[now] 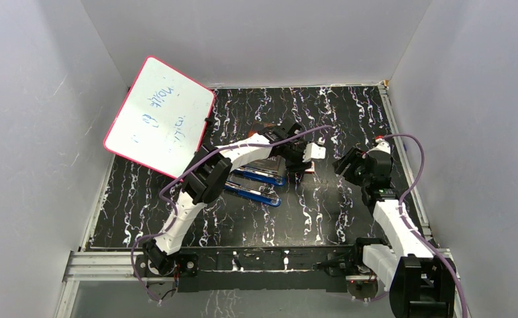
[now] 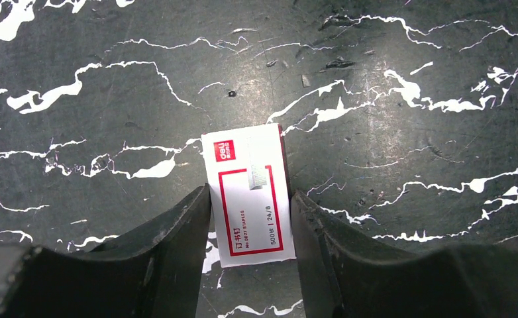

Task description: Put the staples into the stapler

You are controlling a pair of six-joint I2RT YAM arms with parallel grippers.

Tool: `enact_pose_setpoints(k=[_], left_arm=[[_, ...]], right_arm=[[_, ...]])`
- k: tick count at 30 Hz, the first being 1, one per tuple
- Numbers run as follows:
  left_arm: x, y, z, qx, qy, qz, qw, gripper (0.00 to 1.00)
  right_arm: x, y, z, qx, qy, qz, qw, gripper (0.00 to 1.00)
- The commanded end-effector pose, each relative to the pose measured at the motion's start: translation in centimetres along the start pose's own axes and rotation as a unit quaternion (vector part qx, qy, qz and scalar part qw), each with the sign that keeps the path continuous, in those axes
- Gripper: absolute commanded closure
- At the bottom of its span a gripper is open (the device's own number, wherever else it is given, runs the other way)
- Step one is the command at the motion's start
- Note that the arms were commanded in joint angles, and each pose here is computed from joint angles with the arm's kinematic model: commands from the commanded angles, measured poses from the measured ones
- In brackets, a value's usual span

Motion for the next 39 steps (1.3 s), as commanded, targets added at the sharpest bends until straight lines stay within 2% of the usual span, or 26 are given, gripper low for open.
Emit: enact_pose_setpoints(k=[1, 14, 39], left_arm=[[0.3, -0.6, -0.7, 0.007, 0.003, -0.028, 1.000, 0.54], [0.6, -0.7, -0.8, 0.000, -0.005, -0.033, 0.999, 0.56], [1.1, -0.8, -0.9, -0.015, -0.012, -0.036, 0.999, 0.55]], right_arm=[[1.1, 1.3, 0.8, 0.009, -0.016, 0.045, 0.999, 0.30], [4.9, 2.3, -0.1, 0.094, 0.027, 0.146, 0.984, 0.45], [8.3, 1.8, -2.1, 0.215, 0.068, 0.243, 0.943, 0.52]])
Point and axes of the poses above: each gripper's point midway between its finger pads, its own x axis out along the fingers, its own y axis along the line the jaws close on, z = x × y, the point moved 3 cm from there along -x, back along the fingers, and after that the axes turned 2 degrees about x, right-handed, at the moved point
